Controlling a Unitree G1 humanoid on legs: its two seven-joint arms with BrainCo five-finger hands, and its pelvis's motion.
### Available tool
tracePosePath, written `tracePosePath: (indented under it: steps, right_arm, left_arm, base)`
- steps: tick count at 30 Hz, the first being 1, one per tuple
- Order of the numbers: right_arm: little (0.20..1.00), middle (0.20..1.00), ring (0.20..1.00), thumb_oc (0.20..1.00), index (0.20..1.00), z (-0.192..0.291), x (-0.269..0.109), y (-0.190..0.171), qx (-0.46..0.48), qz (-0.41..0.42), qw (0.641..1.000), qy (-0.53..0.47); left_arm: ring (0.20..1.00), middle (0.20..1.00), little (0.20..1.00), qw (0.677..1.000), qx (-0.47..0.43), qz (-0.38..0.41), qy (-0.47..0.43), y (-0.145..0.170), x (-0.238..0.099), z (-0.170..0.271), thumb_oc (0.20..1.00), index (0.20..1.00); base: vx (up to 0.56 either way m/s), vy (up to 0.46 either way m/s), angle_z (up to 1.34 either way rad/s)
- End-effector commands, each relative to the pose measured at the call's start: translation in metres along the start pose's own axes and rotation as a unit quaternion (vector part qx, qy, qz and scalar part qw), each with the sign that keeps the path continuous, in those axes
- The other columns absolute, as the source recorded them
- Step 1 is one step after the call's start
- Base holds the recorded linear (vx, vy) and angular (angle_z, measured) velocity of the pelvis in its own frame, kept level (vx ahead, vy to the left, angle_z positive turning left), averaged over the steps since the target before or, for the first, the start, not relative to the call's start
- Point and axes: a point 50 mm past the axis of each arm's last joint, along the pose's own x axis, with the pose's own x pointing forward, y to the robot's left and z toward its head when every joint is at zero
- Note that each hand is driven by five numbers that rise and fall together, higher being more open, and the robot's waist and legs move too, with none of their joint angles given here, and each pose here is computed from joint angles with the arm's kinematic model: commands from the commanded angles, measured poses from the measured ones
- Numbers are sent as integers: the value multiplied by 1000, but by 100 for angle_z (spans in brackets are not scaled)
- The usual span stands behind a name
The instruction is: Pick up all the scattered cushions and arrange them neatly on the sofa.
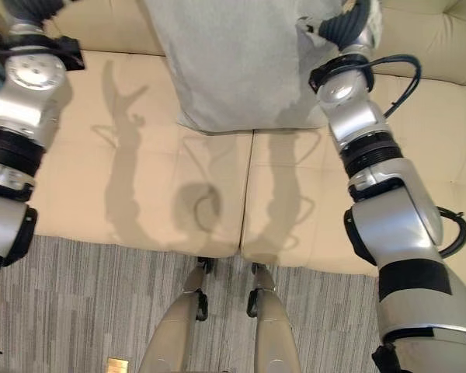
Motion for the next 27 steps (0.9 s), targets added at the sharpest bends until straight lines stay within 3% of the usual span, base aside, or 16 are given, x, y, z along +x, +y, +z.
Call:
tracePosePath:
  steps: [1, 6, 8, 12, 15, 16, 17, 18, 21, 22, 25, 27]
  right_arm:
    - [1000, 1000, 1000, 1000, 1000, 5, 7, -16, 5, -13, 1000, -21]
    - [1000, 1000, 1000, 1000, 1000, -34, -6, -33, 1, -7, 1000, 3]
    - [1000, 1000, 1000, 1000, 1000, -79, -27, -46, -27, 50, 998, 37]
    - [1000, 1000, 1000, 1000, 1000, -162, -90, -64, -106, 130, 978, 122]
    - [1000, 1000, 1000, 1000, 1000, -204, -144, -66, -110, 170, 961, 189]
    - [1000, 1000, 1000, 1000, 1000, -204, -145, -66, -110, 169, 961, 190]
    - [1000, 1000, 1000, 1000, 1000, -213, -160, -63, -113, 187, 955, 202]
    - [1000, 1000, 1000, 1000, 1000, -238, -200, -67, -138, 220, 932, 254]
    - [1000, 1000, 1000, 1000, 1000, -265, -251, -69, -165, 258, 896, 322]
    - [1000, 1000, 1000, 1000, 1000, -265, -251, -69, -165, 258, 896, 322]
    - [1000, 1000, 1000, 1000, 1000, -292, -328, -61, -183, 313, 828, 427]
    - [1000, 1000, 1000, 1000, 1000, -297, -356, -57, -189, 340, 798, 460]
  left_arm:
    - [1000, 1000, 1000, 1000, -9, 27, 11, 29, -6, -24, 1000, 1000]
    - [1000, 1000, 1000, 998, -13, 23, 62, 53, -42, -75, 1000, 1000]
    - [1000, 1000, 1000, 995, 10, 18, 101, 81, -75, -109, 1000, 1000]
    - [1000, 1000, 1000, 983, 0, 3, 182, 108, -141, -154, 1000, 1000]
    - [1000, 1000, 1000, 962, 13, 0, 273, 123, -197, -189, 1000, 1000]
    - [1000, 1000, 1000, 962, 13, -1, 273, 123, -198, -189, 1000, 1000]
    - [1000, 1000, 1000, 952, 21, -7, 305, 126, -217, -199, 1000, 1000]
    - [1000, 1000, 1000, 927, 50, -22, 371, 139, -255, -218, 1000, 1000]
    - [1000, 1000, 1000, 884, 83, -37, 459, 155, -309, -237, 1000, 1000]
    - [1000, 1000, 1000, 884, 83, -37, 459, 155, -309, -237, 1000, 1000]
    - [1000, 1000, 1000, 793, 124, -67, 592, 168, -387, -258, 1000, 1000]
    - [1000, 1000, 1000, 757, 144, -95, 630, 168, -414, -260, 1000, 1000]
  base:
    - [36, -24, 4]
    - [38, -16, 10]
    - [85, -53, 7]
    - [80, -57, 13]
    - [77, -39, 11]
    - [27, -24, -7]
    - [43, -34, -1]
    - [62, -42, 1]
    - [40, -33, 7]
    - [0, 0, 0]
    - [29, -49, 4]
    - [21, -46, 7]
